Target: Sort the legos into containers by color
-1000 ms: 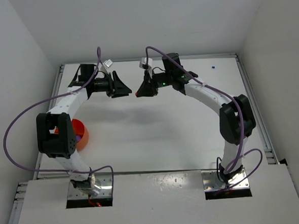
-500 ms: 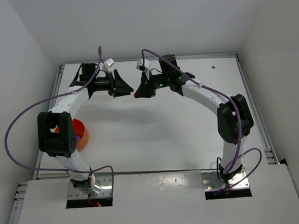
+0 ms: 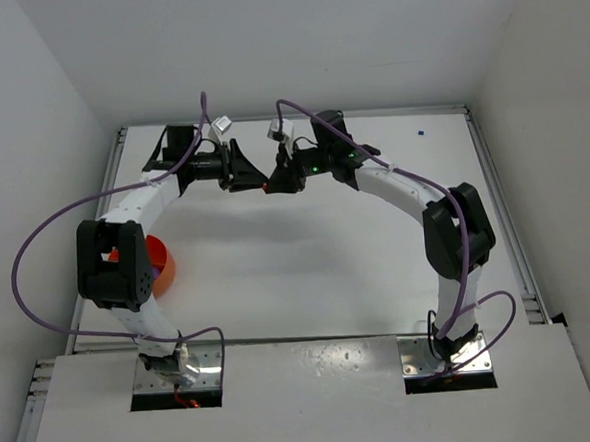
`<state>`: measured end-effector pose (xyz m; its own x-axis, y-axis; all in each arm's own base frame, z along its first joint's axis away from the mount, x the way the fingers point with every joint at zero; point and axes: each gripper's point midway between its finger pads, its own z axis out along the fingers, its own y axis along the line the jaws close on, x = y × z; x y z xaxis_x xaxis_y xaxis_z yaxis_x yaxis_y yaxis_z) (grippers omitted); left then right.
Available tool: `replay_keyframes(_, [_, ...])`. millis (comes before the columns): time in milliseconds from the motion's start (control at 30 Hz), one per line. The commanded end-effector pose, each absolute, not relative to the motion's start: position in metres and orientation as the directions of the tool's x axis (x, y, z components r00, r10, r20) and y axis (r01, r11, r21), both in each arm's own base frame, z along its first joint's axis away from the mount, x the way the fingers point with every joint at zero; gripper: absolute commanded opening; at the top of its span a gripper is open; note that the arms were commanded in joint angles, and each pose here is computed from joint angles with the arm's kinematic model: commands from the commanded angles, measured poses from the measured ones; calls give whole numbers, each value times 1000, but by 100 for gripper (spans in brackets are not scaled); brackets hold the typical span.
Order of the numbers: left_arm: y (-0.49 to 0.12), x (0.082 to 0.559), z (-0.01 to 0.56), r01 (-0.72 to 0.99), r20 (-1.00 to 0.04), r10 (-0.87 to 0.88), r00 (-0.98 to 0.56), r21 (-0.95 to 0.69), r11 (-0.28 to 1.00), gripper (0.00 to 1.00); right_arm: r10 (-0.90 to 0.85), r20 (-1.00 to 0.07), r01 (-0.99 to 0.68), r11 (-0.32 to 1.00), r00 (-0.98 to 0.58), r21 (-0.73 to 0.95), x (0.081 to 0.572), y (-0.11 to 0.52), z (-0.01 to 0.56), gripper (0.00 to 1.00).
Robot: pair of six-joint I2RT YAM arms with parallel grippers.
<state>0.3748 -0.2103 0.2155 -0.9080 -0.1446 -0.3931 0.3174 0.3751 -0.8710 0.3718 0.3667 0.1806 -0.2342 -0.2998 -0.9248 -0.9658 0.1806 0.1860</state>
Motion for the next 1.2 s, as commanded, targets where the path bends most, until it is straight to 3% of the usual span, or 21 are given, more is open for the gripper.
replay_keyframes(0, [-215,371,223,349,-416,-135,-899,-868,352,44,-243,-960,-984,148,-137,103,378,382,211,8])
replay_keyframes(267, [-215,370,219,332,-400,-142,-906,-876,349,35,-229,-968,-988,137,-104,74,371,388,218,8])
replay_keyframes(400, [-217,361,215,301,-359,-142,-923,-900,316,35,-190,-977,-988,136,-101,76,367,392,233,8])
replay_keyframes(633, [-219,353,216,292,-335,-126,-934,-916,274,32,-148,-988,-968,251,-40,2,386,387,251,6])
replay_keyframes(933, [-218,345,211,257,-298,-130,-946,-930,262,21,-65,-997,-901,428,50,-73,405,374,277,6])
replay_keyframes(1167, [-219,342,209,257,-296,-124,-947,-932,256,10,-29,-997,-871,484,77,-82,409,366,287,6])
